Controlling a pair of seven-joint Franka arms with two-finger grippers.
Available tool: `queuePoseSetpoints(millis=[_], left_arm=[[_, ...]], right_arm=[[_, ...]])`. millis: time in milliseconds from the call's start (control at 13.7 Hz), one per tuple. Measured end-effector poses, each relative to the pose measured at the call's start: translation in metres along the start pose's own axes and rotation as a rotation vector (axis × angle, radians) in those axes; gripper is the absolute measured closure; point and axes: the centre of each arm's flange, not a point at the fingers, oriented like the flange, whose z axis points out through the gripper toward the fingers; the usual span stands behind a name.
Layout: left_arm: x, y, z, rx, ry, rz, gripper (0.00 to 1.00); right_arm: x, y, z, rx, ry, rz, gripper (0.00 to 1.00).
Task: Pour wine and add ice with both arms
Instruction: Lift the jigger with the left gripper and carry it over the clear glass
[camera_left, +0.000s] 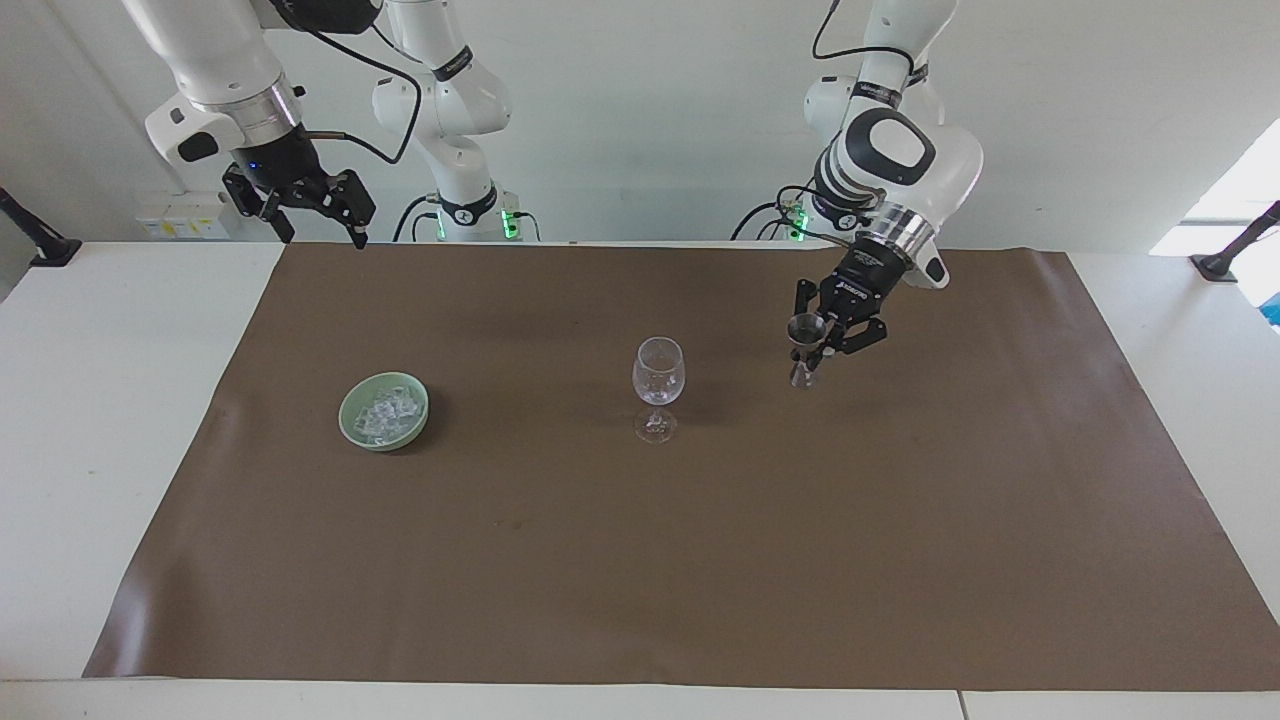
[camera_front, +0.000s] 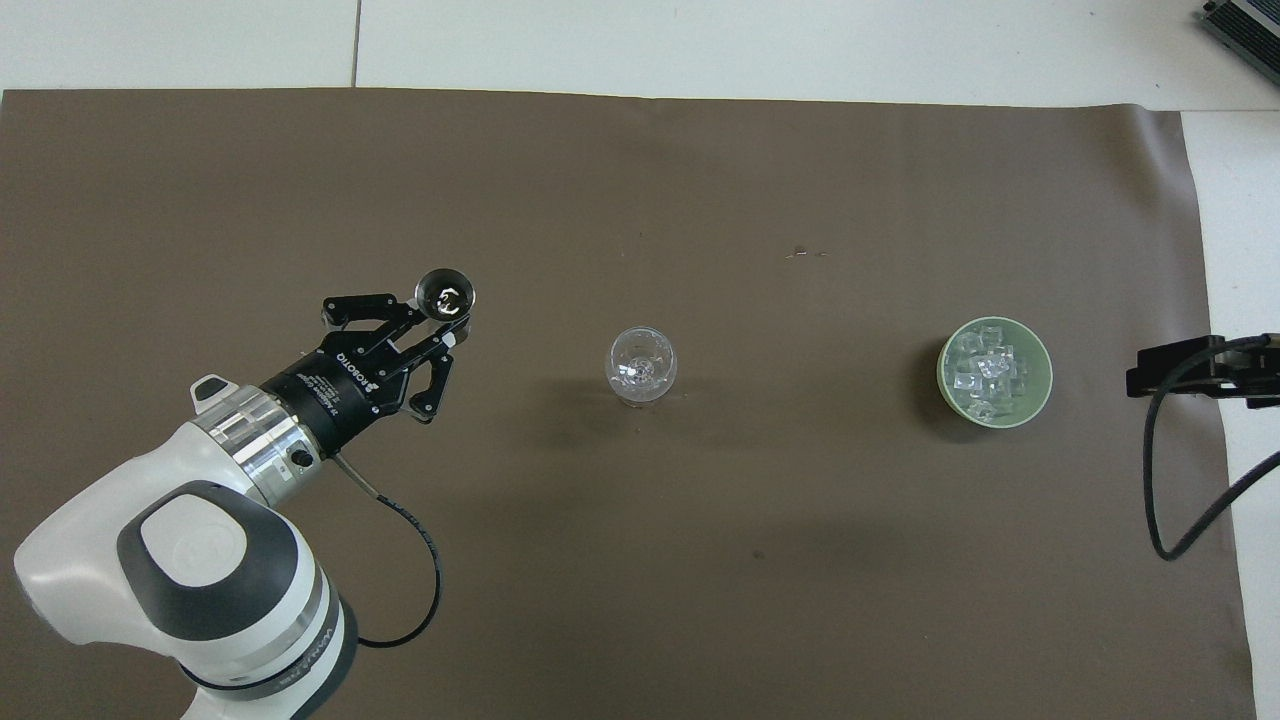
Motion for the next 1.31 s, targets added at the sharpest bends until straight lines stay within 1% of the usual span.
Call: queuePoseSetpoints(millis=[291, 437, 728, 1019, 1310], left_arm=[[-0.025, -0.024, 0.004, -0.036, 0.012, 0.069, 0.78], [-0.036, -0.034, 0.006, -0.044, 0.013, 0.137, 0.78], [-0.051, -0.057, 0.014, -0.068, 0.035, 0.288, 0.78], [-0.072, -0.070, 0.023, -0.119, 0.057, 0.427, 0.78], [-0.081, -0.075, 0.029, -0.163, 0.094, 0.569, 0.78]], right_arm=[[0.000, 0.000, 0.000, 0.000, 0.000, 0.000, 0.00], [0.000, 0.000, 0.000, 0.000, 0.000, 0.000, 0.00], [0.000, 0.000, 0.000, 0.000, 0.000, 0.000, 0.00], [0.000, 0.000, 0.000, 0.000, 0.000, 0.000, 0.00], [0.000, 0.000, 0.000, 0.000, 0.000, 0.000, 0.00]])
